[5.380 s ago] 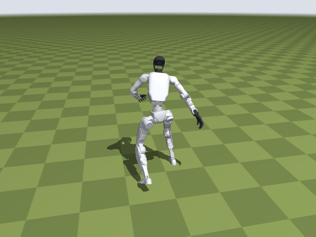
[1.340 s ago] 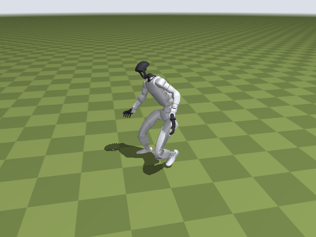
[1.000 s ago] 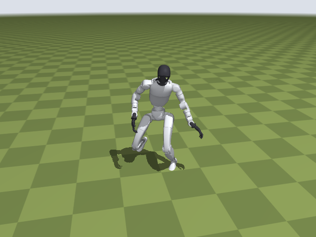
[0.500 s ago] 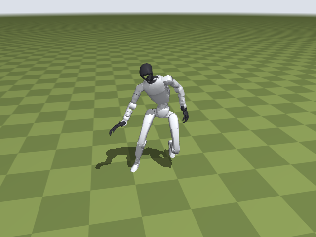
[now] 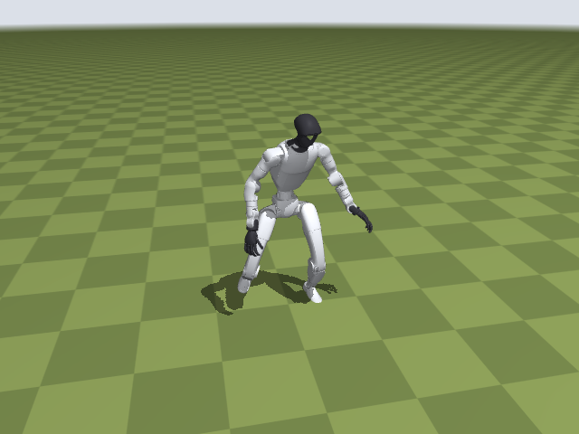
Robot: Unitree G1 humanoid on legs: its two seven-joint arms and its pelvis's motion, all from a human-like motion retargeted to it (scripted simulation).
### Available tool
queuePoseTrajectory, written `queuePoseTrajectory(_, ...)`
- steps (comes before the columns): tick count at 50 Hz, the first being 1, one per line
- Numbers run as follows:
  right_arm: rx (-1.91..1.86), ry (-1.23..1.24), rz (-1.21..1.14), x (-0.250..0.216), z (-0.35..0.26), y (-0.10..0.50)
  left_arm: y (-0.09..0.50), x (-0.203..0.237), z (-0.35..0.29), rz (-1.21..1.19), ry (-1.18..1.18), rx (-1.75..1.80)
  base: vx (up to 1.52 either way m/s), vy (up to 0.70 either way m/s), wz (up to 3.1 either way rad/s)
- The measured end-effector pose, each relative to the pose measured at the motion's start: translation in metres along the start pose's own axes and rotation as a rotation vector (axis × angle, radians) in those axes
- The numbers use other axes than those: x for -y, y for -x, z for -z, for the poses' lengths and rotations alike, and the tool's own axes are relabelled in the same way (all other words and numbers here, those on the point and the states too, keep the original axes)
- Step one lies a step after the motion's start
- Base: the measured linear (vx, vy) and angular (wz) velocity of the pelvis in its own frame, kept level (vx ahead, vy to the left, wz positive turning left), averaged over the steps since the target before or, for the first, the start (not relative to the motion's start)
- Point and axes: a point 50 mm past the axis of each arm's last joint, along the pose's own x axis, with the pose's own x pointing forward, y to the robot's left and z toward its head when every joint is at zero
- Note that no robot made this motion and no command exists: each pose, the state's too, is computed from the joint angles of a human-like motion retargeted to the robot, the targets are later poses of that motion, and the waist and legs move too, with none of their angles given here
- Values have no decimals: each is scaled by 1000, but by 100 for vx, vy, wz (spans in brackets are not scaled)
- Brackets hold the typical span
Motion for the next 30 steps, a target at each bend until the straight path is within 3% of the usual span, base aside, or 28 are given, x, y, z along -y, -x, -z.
queuePoseTrajectory(5, -208, -27, 47, 12, 53, 14, 6, 15, -20, 62, 76, 72, 58, 7, -19)
queuePoseTrajectory(10, -223, -238, 175, 54, 56, 12, 32, 47, -2, 237, -17, 245, 71, 6, -47)
queuePoseTrajectory(13, -180, -357, 256, 89, 43, 9, 54, 72, 11, 382, 94, 253, 76, 5, -46)
queuePoseTrajectory(17, -101, -434, 413, 139, 23, 10, 87, 104, 65, 595, 371, 16, 82, 4, -34)
queuePoseTrajectory(21, -99, -443, 651, 171, -13, 0, 124, 116, 138, 578, 512, -298, 71, 8, -121)
queuePoseTrajectory(25, -246, -516, 788, 152, -54, -18, 156, 107, 205, 465, 344, -514, 60, 16, -98)
queuePoseTrajectory(28, -222, -523, 590, 108, -75, -32, 161, 98, 228, 452, 214, -593, 56, 18, 8)
queuePoseTrajectory(30, -70, -388, 385, 74, -89, -38, 151, 86, 233, 432, 165, -593, 59, 16, 84)
